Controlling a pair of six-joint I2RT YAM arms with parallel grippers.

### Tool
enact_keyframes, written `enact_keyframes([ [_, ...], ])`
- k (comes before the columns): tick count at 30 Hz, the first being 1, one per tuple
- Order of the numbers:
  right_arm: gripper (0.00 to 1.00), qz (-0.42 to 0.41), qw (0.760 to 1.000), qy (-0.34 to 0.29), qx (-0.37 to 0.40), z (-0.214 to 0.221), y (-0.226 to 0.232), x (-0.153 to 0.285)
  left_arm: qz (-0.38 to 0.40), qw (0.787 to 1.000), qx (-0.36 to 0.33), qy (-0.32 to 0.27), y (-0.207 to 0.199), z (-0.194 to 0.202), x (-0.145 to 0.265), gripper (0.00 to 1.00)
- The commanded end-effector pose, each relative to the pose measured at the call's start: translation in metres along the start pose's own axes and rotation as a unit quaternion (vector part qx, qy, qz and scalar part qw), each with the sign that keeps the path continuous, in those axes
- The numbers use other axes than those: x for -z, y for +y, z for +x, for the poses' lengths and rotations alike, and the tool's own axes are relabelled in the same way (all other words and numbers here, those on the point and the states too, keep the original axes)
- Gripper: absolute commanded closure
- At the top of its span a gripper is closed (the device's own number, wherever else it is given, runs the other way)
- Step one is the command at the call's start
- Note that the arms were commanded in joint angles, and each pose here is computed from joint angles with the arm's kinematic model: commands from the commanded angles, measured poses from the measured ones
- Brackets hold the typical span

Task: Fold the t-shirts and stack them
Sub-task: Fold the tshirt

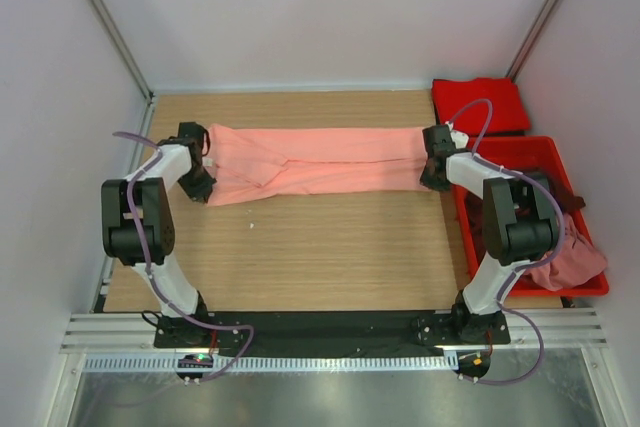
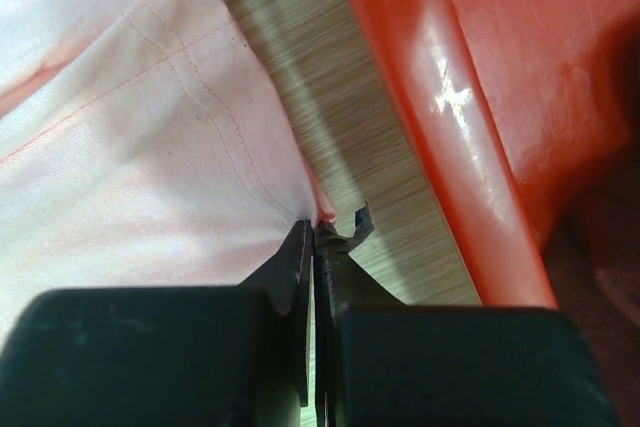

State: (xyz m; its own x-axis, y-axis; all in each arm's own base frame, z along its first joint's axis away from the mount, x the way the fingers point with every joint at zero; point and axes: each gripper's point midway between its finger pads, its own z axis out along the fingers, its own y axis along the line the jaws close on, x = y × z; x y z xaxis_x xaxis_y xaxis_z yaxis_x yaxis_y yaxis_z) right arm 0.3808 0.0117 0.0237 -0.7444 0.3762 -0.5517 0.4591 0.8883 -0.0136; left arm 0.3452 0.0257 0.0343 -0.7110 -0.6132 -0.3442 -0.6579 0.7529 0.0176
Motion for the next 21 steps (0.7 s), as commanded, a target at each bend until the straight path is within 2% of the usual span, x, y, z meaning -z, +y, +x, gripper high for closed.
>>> enact_keyframes([
  [1, 0.99, -0.001, 1.0, -0.006, -0.001, -0.005, -0.005, 0.013, -0.035, 0.999, 0.002, -0.015, 0.013, -0.017, 0.004, 0.99],
  [7, 0.99, -0.025, 1.0, 0.011, -0.005, 0.012, -0.006, 0.027, -0.051, 0.999, -0.014, 0.004, 0.019, -0.018, -0.002, 1.0],
  [12, 0.99, -0.021, 1.0, 0.015, -0.001, 0.027, -0.016, 0.031, -0.052, 0.998, -0.025, 0.004, 0.023, -0.022, 0.009, 0.99],
  [13, 0.99, -0.014, 1.0, 0.009, 0.002, 0.025, -0.02, 0.033, -0.032, 0.999, -0.02, -0.007, 0.02, -0.026, 0.02, 0.95],
  [14, 0.99, -0.013, 1.0, 0.009, 0.003, 0.025, -0.021, 0.033, -0.018, 1.0, -0.019, -0.014, 0.018, -0.027, 0.024, 0.83],
  [16, 0.99, -0.017, 1.0, 0.01, 0.002, 0.025, -0.02, 0.035, 0.023, 0.999, -0.018, -0.022, 0.009, -0.027, 0.035, 0.72],
  [17, 0.99, -0.018, 1.0, 0.008, 0.001, 0.024, -0.019, 0.036, 0.048, 0.998, -0.014, -0.038, 0.004, -0.03, 0.046, 0.7],
  [21, 0.99, -0.024, 1.0, 0.008, -0.003, 0.023, -0.018, 0.038, 0.087, 0.996, -0.008, -0.011, 0.001, -0.005, 0.046, 0.7],
])
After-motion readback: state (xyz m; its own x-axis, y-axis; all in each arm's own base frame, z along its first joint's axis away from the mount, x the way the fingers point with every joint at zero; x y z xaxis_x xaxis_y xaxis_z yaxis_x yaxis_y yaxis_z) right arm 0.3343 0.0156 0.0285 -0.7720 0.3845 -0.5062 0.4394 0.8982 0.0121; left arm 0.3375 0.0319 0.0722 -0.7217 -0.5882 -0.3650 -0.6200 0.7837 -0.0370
